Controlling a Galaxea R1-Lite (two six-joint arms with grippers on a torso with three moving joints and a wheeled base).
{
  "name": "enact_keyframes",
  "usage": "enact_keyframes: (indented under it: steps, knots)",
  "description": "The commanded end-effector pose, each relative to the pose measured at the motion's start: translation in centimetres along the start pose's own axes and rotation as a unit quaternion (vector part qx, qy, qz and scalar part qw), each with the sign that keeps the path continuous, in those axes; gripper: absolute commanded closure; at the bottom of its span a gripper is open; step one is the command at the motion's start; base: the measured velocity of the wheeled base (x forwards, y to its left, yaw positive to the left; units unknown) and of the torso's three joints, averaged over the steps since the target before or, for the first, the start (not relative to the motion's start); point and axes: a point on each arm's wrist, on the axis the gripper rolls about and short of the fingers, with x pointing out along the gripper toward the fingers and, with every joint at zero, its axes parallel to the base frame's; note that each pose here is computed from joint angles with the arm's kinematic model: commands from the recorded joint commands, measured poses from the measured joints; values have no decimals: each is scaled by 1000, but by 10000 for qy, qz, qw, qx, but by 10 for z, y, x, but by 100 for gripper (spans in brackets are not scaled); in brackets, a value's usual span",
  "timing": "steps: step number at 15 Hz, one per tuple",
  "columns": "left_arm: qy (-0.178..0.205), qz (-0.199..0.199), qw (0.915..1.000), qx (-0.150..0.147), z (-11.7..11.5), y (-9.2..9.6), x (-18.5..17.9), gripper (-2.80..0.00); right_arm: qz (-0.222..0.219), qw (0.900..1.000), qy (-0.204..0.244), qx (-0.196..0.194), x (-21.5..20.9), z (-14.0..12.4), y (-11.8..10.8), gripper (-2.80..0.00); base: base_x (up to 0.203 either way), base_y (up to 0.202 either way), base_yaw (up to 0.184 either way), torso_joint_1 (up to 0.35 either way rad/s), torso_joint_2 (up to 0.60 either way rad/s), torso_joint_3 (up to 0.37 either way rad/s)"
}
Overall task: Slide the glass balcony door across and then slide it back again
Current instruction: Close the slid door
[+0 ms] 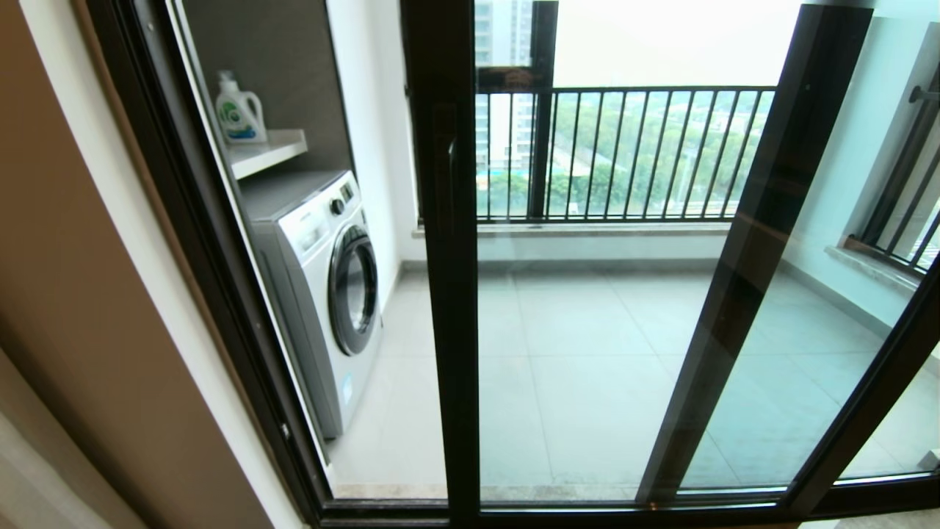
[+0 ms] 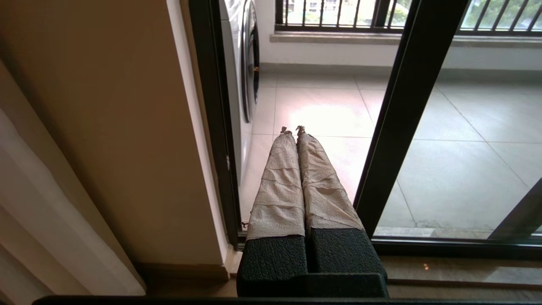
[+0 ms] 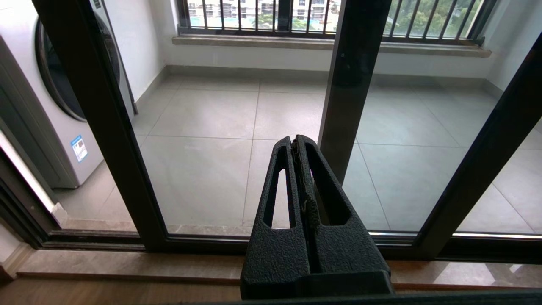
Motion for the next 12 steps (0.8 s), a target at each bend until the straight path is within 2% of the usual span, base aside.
enact_keyframes:
  steps: [1, 9, 10, 11, 12]
  knots:
    - [5, 1, 10000, -2, 0, 0, 0, 0, 0, 10000, 45, -4, 1, -2, 0, 0, 0, 0, 0, 0, 0, 0]
    - [-2, 7, 10000, 11, 0, 0, 0, 0, 0, 10000, 45, 4, 1, -2, 0, 0, 0, 0, 0, 0, 0, 0]
    - [-34, 8, 9999, 111, 2, 0, 0, 0, 0, 10000, 45, 4, 1, -2, 0, 0, 0, 0, 0, 0, 0, 0]
    - [-155, 2, 9997, 175, 10, 0, -2, 0, 0, 10000, 45, -1, 1, -2, 0, 0, 0, 0, 0, 0, 0, 0]
    - [-317, -39, 9993, 190, 27, 0, -6, 0, 0, 10000, 45, -3, 1, -2, 0, 0, 0, 0, 0, 0, 0, 0]
